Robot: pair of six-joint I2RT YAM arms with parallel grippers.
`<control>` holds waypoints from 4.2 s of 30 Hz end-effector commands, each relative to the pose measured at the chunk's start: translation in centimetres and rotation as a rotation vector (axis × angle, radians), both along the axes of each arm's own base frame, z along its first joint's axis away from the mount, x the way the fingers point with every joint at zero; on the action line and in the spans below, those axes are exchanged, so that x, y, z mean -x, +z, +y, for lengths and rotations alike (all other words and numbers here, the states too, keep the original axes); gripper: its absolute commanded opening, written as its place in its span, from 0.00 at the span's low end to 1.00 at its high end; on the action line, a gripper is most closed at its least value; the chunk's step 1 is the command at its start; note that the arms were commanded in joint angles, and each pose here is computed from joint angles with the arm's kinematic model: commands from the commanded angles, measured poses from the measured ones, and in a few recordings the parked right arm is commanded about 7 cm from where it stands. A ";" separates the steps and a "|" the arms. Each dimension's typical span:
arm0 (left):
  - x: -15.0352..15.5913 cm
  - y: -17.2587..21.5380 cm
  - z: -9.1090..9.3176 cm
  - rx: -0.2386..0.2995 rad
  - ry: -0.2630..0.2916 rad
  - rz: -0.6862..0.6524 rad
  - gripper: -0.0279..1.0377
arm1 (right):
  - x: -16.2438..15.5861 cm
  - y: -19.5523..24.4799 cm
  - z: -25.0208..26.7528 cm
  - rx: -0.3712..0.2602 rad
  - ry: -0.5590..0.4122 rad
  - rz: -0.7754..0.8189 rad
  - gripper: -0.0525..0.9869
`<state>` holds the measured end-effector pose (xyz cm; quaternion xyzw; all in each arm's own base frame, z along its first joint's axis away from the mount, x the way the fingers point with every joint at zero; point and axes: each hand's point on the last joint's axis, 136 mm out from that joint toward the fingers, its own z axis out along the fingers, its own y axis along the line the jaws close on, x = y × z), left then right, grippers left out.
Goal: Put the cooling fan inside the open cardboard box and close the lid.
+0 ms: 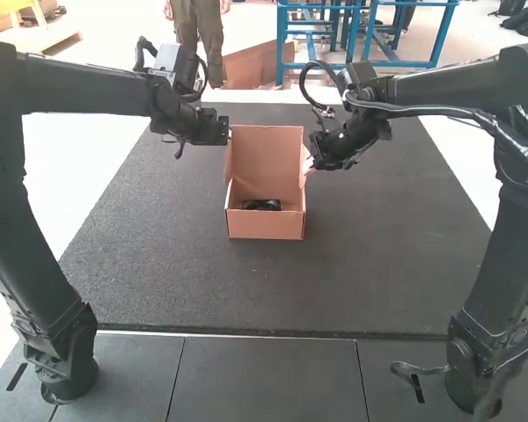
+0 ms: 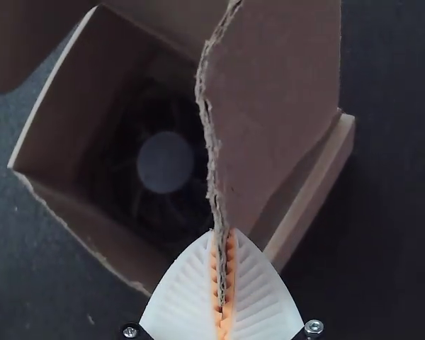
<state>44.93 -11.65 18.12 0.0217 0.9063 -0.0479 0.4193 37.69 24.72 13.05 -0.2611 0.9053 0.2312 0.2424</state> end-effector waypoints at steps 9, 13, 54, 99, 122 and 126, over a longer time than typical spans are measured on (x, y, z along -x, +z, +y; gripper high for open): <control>2.7 -1.0 0.1 0.070 -0.014 0.004 0.94 | 1.3 1.3 2.5 -0.050 0.046 -0.044 0.04; 3.2 -0.8 -0.5 0.097 -0.044 0.002 0.94 | 1.7 1.4 3.4 -0.055 0.064 -0.047 0.04; 9.4 -3.4 -1.2 0.048 -0.144 0.145 0.94 | 2.4 -0.6 -0.3 0.128 -0.019 -0.072 0.93; 3.3 -1.4 -8.4 -0.064 -0.253 0.068 0.94 | 3.3 16.6 -7.1 -0.084 -0.170 -0.377 0.92; 8.8 -13.0 -9.5 -0.225 -0.371 0.230 0.94 | 5.6 17.0 -7.3 -0.101 -0.169 -0.294 0.92; 8.6 -13.0 -9.5 -0.238 -0.365 0.223 0.94 | 5.8 16.6 -7.5 -0.093 -0.171 -0.280 0.92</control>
